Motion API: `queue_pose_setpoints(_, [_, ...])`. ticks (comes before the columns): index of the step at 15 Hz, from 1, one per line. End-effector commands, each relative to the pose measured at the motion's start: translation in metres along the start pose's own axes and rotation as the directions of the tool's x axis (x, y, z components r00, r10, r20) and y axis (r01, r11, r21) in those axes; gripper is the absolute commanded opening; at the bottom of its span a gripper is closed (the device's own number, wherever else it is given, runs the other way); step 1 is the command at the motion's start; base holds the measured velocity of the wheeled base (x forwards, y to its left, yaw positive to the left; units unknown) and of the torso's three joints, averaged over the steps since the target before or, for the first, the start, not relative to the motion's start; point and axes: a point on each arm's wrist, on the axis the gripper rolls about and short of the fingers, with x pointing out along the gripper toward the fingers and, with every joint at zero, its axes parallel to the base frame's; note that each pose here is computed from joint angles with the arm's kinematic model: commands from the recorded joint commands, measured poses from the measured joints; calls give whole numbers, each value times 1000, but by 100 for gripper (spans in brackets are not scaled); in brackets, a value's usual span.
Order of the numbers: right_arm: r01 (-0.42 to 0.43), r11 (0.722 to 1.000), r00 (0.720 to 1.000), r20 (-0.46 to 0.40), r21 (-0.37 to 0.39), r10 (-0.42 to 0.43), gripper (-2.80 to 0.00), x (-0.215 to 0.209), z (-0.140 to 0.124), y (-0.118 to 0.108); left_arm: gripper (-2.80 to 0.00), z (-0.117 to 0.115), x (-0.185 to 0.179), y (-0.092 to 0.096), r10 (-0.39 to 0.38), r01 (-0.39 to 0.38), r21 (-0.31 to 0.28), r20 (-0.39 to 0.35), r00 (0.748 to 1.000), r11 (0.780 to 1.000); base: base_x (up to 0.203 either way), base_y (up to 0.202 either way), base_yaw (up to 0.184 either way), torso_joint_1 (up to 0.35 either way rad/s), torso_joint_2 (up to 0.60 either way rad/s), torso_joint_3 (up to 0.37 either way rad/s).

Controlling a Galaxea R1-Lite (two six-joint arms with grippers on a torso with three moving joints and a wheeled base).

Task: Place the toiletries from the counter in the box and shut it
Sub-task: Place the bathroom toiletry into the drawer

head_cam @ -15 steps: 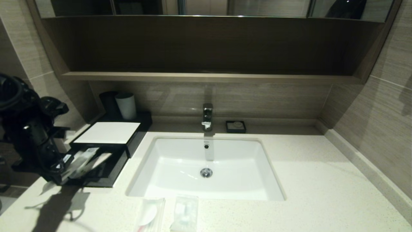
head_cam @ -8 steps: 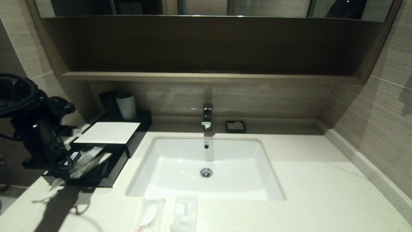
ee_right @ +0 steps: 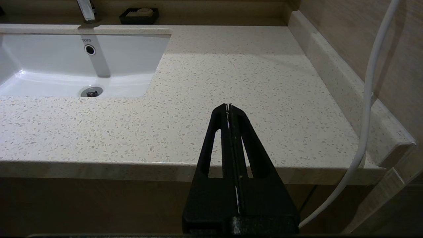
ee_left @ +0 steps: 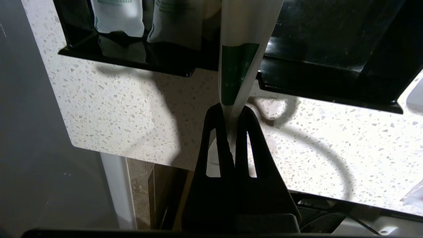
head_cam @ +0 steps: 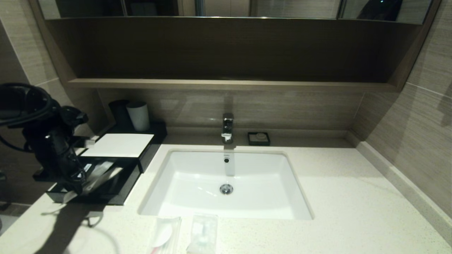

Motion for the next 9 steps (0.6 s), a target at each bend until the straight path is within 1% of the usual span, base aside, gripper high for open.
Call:
queue_pose_setpoints(1, [0, 1000, 1000, -1, -2, 0, -280, 0, 0, 0, -280, 5, 2, 0, 1, -1, 2, 2, 1000, 1000, 0, 0, 0, 0, 0, 0])
queue_pose_setpoints(9, [0, 1000, 1000, -1, -1, 0, -280, 0, 0, 0, -280, 21, 15, -1, 1, -1, 5, 5, 1000, 1000, 0, 0, 0, 0, 0, 0])
